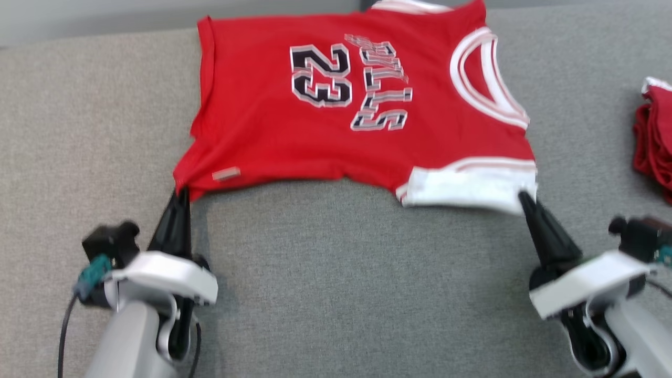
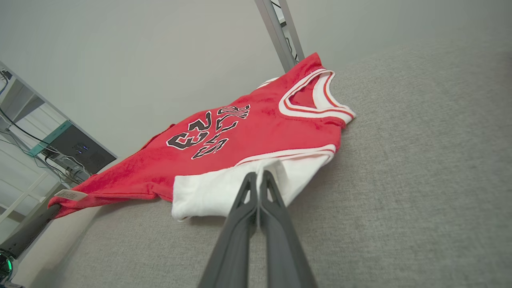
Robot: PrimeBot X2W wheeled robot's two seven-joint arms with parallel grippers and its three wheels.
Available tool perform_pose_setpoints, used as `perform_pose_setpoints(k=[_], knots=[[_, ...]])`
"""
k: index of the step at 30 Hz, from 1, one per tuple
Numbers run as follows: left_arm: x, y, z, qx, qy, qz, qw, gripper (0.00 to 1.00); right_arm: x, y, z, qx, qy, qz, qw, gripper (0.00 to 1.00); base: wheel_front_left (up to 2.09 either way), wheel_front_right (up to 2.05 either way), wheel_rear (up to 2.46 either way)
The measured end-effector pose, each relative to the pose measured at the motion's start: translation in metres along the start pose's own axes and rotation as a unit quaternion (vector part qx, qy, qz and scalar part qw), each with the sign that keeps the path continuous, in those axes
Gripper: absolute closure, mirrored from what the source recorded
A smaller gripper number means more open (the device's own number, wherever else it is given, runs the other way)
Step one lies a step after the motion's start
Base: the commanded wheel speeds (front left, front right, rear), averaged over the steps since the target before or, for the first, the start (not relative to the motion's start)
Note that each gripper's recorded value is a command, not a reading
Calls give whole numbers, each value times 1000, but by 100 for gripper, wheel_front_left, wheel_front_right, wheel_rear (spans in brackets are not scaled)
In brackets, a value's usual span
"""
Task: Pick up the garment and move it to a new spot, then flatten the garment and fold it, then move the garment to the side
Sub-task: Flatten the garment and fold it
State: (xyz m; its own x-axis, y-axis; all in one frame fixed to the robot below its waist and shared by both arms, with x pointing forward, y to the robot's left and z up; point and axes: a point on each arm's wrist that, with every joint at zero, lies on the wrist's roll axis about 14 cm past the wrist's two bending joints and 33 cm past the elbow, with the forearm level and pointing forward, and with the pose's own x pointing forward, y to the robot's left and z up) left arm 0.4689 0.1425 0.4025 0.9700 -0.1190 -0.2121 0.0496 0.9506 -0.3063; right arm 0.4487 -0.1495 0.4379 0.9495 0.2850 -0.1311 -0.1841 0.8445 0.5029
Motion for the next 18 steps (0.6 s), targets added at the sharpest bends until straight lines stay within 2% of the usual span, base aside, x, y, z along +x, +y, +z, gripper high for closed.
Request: perform_pose_setpoints(k=[11, 18], knots=[[-85, 0, 4, -6, -7, 32, 999, 100, -93, 13, -23, 19, 3, -19, 1000, 100, 0, 0, 0], [-137, -3, 2, -3, 33, 48, 998, 100, -137, 22, -31, 27, 18, -33, 999, 100, 0, 0, 0]])
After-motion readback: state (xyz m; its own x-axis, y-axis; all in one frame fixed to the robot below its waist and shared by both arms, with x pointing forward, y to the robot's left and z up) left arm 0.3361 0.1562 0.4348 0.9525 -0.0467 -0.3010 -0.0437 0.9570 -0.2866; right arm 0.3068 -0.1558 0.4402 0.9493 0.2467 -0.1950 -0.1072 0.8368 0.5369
